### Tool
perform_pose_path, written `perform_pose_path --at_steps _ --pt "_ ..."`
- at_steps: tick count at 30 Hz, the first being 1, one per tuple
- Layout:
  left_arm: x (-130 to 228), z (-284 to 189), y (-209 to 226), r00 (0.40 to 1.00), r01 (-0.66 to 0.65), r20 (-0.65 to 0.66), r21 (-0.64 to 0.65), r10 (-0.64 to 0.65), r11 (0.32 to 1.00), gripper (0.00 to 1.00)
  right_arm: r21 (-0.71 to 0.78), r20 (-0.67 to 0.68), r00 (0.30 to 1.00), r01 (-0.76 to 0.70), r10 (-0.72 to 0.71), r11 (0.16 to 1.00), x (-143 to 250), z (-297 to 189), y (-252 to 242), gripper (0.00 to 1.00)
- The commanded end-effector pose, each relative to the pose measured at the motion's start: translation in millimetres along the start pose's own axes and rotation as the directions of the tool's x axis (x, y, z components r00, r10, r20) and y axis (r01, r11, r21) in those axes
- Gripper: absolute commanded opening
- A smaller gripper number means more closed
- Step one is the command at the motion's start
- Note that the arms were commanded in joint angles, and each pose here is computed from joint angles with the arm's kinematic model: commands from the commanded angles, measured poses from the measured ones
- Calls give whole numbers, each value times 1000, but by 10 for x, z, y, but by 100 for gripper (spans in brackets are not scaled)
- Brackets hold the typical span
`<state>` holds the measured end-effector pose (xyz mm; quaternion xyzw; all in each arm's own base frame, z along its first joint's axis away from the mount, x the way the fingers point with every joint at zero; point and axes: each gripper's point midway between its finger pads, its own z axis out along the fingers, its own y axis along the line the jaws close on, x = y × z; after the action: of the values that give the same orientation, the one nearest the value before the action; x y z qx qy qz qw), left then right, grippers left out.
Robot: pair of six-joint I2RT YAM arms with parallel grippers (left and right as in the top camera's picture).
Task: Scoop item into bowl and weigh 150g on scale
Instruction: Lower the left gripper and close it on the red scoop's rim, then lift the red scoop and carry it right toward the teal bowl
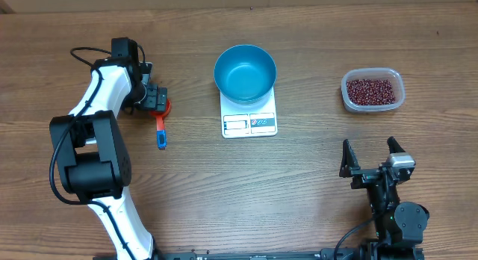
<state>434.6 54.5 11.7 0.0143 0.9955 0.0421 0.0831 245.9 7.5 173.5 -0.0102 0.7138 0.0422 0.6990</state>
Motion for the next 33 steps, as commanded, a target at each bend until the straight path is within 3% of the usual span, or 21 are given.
perform_pose_path --at_steps 1,5,8,18,19,23,33 --pt "-42 2 -13 1000 9 9 5 -9 1000 99 0 5 1000 0 0 1000 15 1 2 100" --pt "-42 2 -13 1000 9 9 5 -9 1000 100 0 5 1000 0 0 1000 15 1 2 100" --pt "-40 3 -12 1000 9 8 5 -9 1000 89 0 5 1000 0 0 1000 15 1 2 100" --pt "-33 3 -15 1000 8 5 6 -8 1000 45 0 5 1000 0 0 1000 15 1 2 100" --pt "-33 3 -15 1000 8 5 6 -8 1000 34 0 5 1000 0 0 1000 15 1 2 100" --pt "-31 3 -22 1000 9 5 10 -9 1000 7 0 5 1000 0 0 1000 15 1 2 100" --pt "0 -5 -150 1000 8 -6 84 -8 996 4 0 5 1000 0 0 1000 15 1 2 100"
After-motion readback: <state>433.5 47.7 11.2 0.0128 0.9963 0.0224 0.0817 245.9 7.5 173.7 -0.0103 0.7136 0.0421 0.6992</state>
